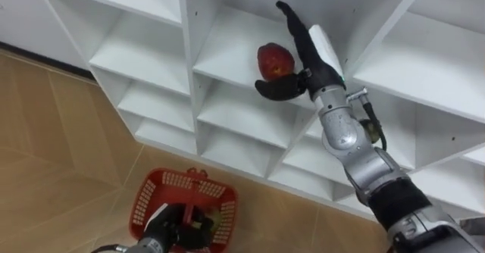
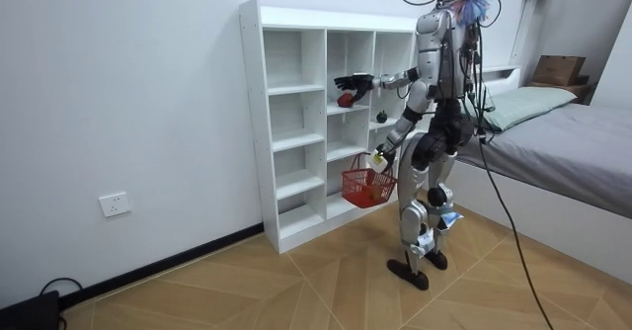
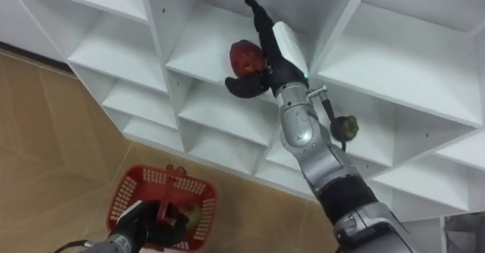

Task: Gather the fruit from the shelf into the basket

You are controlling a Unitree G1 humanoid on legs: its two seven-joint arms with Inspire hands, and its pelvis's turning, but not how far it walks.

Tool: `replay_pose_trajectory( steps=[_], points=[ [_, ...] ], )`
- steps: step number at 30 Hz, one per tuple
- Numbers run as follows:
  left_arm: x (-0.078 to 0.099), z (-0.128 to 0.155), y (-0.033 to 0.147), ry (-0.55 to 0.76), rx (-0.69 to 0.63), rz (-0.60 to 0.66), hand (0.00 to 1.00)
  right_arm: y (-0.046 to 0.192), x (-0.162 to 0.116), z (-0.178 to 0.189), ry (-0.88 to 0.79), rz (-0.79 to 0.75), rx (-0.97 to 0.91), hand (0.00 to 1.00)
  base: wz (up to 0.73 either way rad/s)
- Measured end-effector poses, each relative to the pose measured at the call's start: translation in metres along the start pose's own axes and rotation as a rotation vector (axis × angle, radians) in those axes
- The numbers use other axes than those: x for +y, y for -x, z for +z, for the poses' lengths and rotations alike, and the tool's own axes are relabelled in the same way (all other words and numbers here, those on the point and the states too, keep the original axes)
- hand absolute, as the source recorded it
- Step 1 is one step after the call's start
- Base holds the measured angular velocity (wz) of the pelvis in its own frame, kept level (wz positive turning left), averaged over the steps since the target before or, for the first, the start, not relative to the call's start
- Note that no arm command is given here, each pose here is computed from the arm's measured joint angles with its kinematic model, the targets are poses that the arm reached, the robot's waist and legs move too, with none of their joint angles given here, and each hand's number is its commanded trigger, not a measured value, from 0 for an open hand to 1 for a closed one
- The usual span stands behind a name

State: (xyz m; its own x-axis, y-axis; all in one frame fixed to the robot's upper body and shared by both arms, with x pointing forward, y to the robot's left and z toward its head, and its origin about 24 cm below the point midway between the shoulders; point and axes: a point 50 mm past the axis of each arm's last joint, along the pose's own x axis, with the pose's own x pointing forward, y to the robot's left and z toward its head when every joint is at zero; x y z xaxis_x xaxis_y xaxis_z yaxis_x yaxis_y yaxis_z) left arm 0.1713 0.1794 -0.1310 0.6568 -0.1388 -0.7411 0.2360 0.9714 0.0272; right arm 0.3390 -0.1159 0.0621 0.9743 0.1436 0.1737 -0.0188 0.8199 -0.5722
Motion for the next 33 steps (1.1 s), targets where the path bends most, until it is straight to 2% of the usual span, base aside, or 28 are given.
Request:
replay_pose_trajectory(
  steps=[10,20,33],
  points=[
    [0.000,0.007,-0.003,-0.005,-0.015,-0.005,1.00,-0.009,-0.012,0.002,-0.038,-0.061,0.012,0.00,0.00],
    [0.001,0.010,-0.005,-0.028,-0.011,-0.002,1.00,-0.008,-0.016,-0.019,-0.069,-0.042,0.121,0.00,0.06],
    [-0.004,0.008,-0.006,-0.027,0.011,-0.014,1.00,-0.014,-0.020,-0.029,-0.221,-0.035,0.191,0.00,0.02]
  ],
)
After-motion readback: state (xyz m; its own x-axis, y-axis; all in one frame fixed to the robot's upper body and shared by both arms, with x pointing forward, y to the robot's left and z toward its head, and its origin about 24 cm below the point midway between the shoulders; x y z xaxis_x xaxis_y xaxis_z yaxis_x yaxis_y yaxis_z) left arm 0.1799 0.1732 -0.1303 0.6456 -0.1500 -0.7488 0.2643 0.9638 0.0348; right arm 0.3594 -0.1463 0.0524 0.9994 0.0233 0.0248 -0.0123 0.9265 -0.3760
